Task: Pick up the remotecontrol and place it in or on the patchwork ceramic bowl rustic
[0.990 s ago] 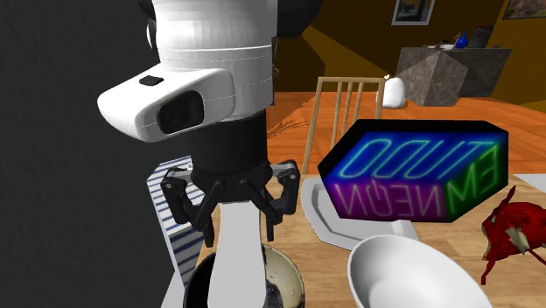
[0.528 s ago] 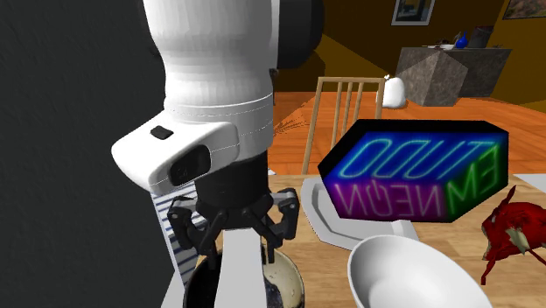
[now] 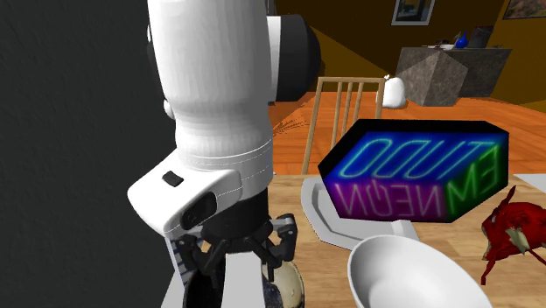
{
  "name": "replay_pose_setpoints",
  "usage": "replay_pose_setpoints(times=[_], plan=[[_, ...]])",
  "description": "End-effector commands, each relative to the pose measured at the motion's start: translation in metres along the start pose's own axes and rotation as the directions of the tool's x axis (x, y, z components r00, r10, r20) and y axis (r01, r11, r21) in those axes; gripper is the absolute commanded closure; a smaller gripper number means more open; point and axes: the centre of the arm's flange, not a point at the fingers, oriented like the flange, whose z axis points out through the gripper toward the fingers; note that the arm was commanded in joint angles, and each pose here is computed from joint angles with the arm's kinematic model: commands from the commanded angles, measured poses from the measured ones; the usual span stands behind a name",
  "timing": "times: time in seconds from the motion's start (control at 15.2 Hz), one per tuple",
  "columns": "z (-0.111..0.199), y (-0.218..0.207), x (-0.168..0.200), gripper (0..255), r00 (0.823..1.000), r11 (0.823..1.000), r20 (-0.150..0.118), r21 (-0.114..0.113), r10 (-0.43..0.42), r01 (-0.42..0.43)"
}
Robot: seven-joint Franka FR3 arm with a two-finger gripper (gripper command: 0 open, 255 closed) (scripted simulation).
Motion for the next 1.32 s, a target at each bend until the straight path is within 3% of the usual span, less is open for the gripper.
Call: replay_pose_setpoints(times=[0.0, 0.33, 0.4, 0.73, 0.99, 1.25], plan=[[0.002, 0.000, 0.000, 255, 1.000, 1.000, -0.001, 0.000, 0.000, 0.000], [0.002, 0.000, 0.000, 255, 1.000, 1.000, -0.001, 0.000, 0.000, 0.000], [0.002, 0.000, 0.000, 0, 1.000, 1.000, -0.001, 0.000, 0.000, 0.000], [0.002, 0.000, 0.000, 0, 1.000, 1.000, -0.001, 0.000, 0.000, 0.000], [-0.048, 0.000, 0.000, 0, 1.000, 1.000, -0.001, 0.000, 0.000, 0.000], [-0.048, 0.000, 0.000, 0, 1.000, 1.000, -0.001, 0.000, 0.000, 0.000]])
